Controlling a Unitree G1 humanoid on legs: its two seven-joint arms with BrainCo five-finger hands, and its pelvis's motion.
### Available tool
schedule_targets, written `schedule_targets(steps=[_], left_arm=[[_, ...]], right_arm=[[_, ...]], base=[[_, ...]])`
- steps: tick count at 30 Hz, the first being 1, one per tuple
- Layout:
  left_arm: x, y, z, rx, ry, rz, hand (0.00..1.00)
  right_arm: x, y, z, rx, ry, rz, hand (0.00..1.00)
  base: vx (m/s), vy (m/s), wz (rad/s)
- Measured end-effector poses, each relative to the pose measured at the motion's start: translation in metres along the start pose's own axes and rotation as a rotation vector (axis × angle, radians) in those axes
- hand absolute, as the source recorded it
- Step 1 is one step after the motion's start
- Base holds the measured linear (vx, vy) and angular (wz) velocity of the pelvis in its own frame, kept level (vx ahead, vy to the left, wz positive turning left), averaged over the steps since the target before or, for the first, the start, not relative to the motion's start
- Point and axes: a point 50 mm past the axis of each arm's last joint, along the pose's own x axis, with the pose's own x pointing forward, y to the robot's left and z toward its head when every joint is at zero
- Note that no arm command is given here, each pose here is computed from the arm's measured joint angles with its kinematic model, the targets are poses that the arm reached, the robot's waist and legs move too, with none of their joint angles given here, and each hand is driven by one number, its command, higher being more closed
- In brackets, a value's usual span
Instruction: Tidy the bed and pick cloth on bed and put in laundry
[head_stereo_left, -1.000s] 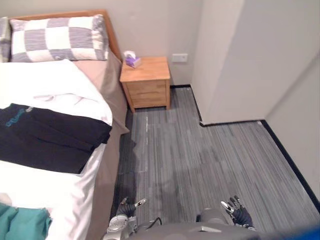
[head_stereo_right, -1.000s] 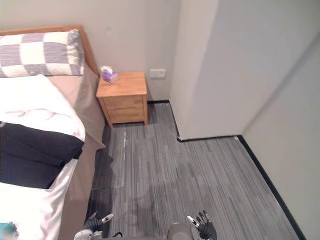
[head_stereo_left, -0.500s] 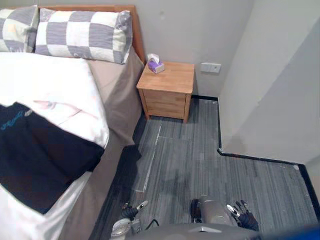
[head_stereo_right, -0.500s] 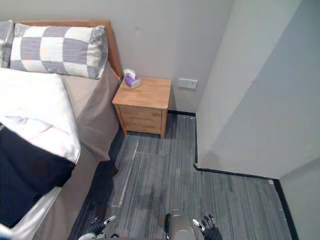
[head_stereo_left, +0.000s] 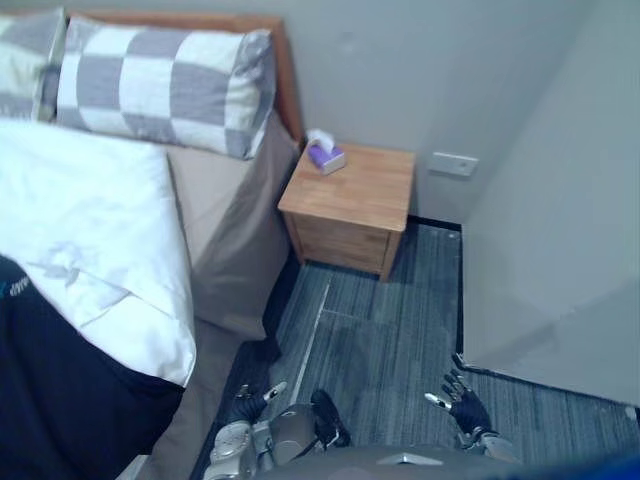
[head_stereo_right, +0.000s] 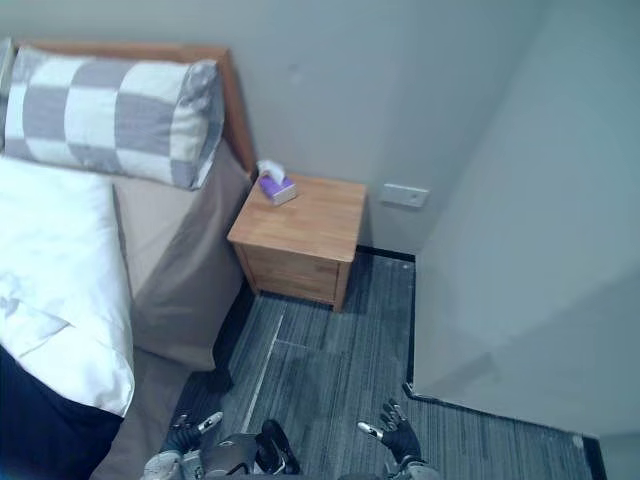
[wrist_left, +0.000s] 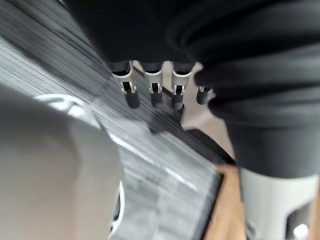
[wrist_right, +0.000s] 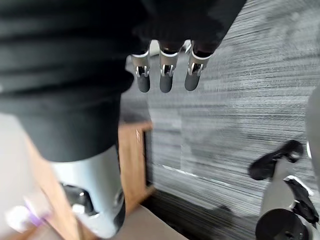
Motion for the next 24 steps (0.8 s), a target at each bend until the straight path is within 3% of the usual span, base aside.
schedule_targets(steps=[3, 6, 11, 14, 19, 24], left_arm=[[0.000, 0.002, -0.005, -0.018, 0.035, 0.021, 0.00], [0.000, 0.000, -0.010, 0.051, 0.063, 0.000, 0.00], [0.000, -0.007, -0.013, 0.045, 0.091, -0.013, 0.00], [0.001, 0.007, -0.009, 0.040, 0.092, 0.025, 0.00], [-0.004, 0.001, -0.023, -0.080, 0.119, 0.056, 0.00], [-0.005, 0.008, -0.021, -0.166, 0.080, 0.089, 0.00]], right_arm=[[0.007, 0.003, 0.009, -0.013, -0.007, 0.031, 0.00], [0.007, 0.003, 0.007, 0.000, -0.003, 0.028, 0.00], [0.006, 0.008, 0.009, -0.004, -0.026, 0.047, 0.00], [0.002, 0.020, -0.002, 0.047, -0.001, 0.063, 0.00], [0.000, 0.011, -0.004, 0.030, 0.021, 0.079, 0.00], [0.005, 0.032, 0.000, -0.017, 0.021, 0.218, 0.00]], base=[[0.42, 0.123, 0.67], [0.45, -0.032, 1.49], [0.27, -0.236, 1.94], [0.16, -0.355, 1.83], [0.21, -0.224, 0.98], [0.11, -0.091, 0.22]])
